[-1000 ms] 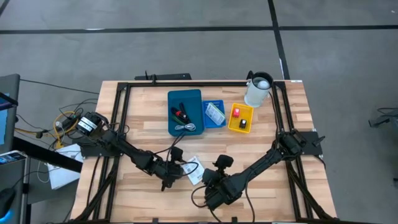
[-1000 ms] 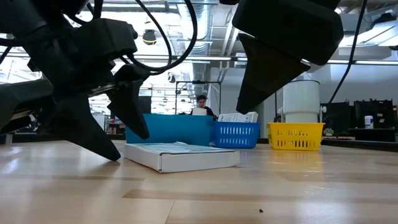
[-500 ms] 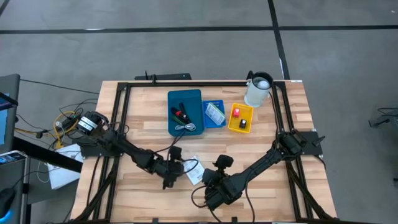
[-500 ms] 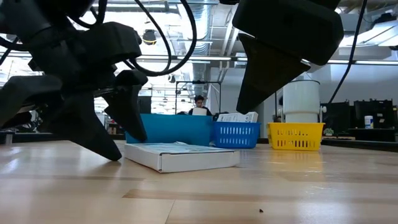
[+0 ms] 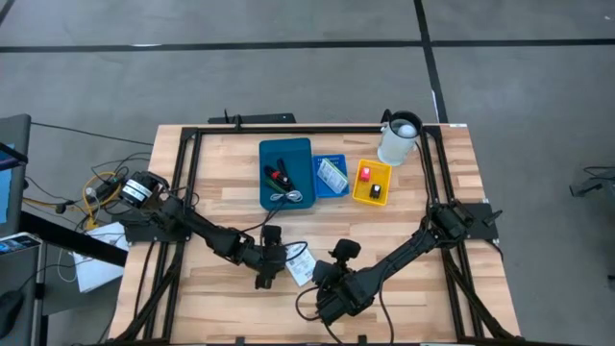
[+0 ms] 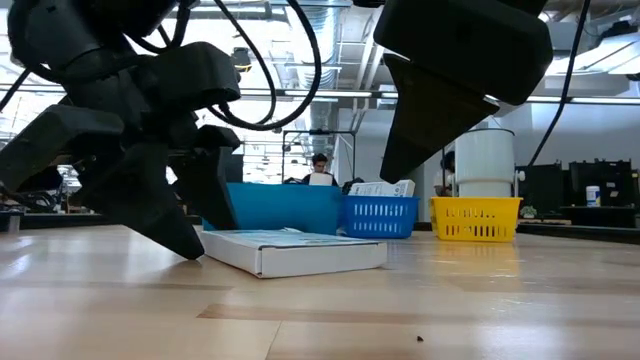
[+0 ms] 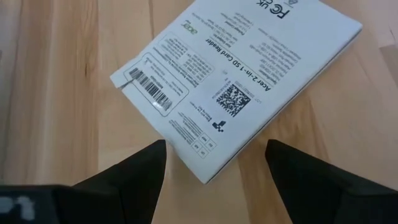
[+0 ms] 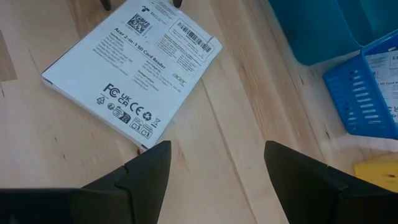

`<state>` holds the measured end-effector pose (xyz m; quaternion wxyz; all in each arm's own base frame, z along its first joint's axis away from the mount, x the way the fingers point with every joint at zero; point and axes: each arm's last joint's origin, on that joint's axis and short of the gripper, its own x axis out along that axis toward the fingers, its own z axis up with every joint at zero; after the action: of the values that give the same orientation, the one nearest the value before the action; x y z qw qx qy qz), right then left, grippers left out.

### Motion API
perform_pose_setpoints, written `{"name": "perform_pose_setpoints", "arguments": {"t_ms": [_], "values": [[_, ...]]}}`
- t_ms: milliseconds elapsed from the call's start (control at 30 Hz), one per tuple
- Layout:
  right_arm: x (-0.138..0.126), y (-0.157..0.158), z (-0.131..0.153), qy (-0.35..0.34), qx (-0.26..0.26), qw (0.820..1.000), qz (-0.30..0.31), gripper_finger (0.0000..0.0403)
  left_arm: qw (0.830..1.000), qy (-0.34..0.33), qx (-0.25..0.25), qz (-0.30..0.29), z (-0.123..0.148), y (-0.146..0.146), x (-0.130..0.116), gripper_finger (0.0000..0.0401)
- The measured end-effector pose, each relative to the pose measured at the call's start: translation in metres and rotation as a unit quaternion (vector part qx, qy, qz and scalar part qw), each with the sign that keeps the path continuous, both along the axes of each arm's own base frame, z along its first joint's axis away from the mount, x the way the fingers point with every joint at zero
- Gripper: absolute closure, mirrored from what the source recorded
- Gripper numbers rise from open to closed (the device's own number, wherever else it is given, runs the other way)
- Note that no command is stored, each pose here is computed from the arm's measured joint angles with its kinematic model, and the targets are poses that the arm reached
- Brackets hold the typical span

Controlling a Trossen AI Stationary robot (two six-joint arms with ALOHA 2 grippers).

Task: Pick and place items into bin
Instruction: Put the white card reader box into the blue bin

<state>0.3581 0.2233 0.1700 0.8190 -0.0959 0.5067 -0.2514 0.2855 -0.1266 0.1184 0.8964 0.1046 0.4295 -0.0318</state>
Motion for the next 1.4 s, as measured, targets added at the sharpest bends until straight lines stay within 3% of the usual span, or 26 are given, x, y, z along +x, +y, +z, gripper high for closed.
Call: {"name": "perform_pose_setpoints", "arguments": {"t_ms": [267,700,1400], "values": [[0.0000,0.0000,0.0000,0.000,0.000,1.000,0.000,0.0148,0.999,0.008,-0.043,0.031,-0.0004,0.0058,0.0026,0.0131],[0.0001,0.0000,0.0000,0.000,0.000,1.000,0.000,0.0148,0.998,0.009,-0.049,0.030,-0.0003,0.0060,0.0029,0.0139],[-0.0001,0.0001,-0.0001,0.000,0.000,1.000,0.001,0.0148,0.998,0.018,-0.054,0.024,-0.0055,0.0074,-0.0024,0.0388]]}}
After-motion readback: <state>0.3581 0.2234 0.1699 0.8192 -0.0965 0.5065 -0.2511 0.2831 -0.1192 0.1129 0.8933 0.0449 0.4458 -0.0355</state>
